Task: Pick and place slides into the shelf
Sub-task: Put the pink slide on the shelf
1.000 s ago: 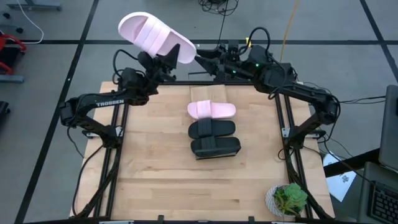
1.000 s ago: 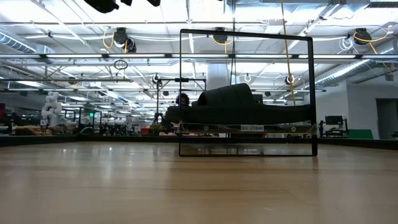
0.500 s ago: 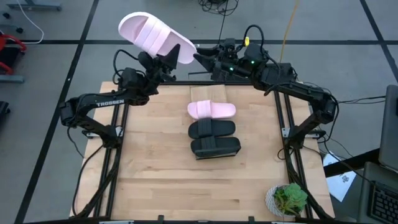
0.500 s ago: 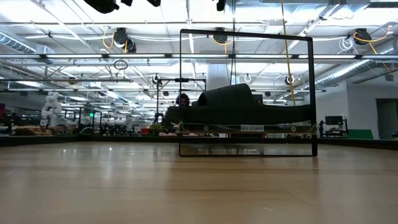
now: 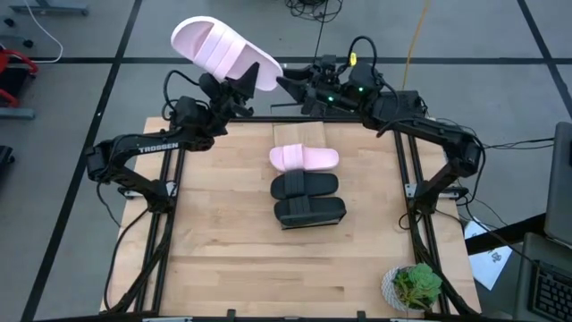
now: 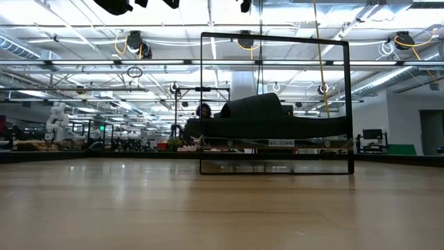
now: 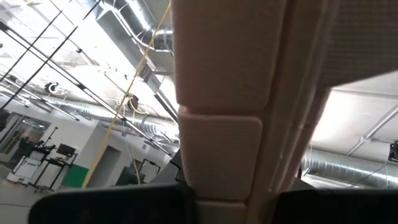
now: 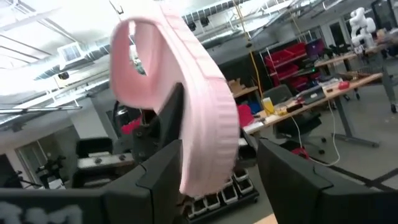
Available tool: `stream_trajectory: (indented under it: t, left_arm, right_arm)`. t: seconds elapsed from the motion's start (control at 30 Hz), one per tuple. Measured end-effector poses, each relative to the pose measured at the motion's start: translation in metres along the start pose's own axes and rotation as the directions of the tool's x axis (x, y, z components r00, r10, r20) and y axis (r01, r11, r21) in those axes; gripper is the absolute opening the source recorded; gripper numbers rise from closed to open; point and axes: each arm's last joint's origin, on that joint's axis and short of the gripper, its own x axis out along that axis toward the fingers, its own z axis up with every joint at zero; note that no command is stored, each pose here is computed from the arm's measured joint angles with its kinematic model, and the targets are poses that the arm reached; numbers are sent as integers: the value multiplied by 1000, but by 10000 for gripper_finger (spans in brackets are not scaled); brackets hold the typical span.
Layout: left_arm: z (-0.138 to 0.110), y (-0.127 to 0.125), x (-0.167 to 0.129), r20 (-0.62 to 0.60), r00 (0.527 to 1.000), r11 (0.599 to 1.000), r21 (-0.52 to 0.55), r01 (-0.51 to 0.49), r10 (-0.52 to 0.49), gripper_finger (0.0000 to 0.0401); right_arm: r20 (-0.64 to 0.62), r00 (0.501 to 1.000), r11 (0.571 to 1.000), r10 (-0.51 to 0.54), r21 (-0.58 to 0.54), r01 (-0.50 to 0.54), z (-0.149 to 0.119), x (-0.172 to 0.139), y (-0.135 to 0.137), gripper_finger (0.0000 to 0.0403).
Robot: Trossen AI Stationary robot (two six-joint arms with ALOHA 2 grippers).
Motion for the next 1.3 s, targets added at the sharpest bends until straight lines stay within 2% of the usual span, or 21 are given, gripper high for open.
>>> stream_trajectory:
  t: [0.37,0.47,0.63,0.87,1.0,1.13,1.3]
  left_arm:
    - [-4,1,0,-44,999,1000,-22,-6,5,50]
    - [-4,1,0,-44,999,1000,-22,-7,6,50]
    - [-5,1,0,-53,999,1000,-16,-9,8,50]
    - [-6,2,0,-60,998,1000,-13,-12,12,52]
    - [-9,3,0,-94,995,1000,-15,-23,21,114]
    - [-17,5,-2,-181,983,999,-22,-33,29,175]
    - [-30,7,-5,-328,945,995,-87,-47,16,217]
  right_arm:
    - [15,1000,1000,9,14,-9,-8,8,-6,187]
    - [18,1000,1000,10,0,-10,-8,8,-5,153]
    - [14,1000,999,9,-38,-9,-8,8,-6,55]
    - [-1,1000,998,-6,-60,6,-8,7,-9,51]
    - [-9,1000,997,-13,-73,12,-4,4,-13,51]
    - [-9,999,993,-46,-107,45,8,-6,-17,51]
    - [49,994,985,-95,-139,101,31,-21,-22,51]
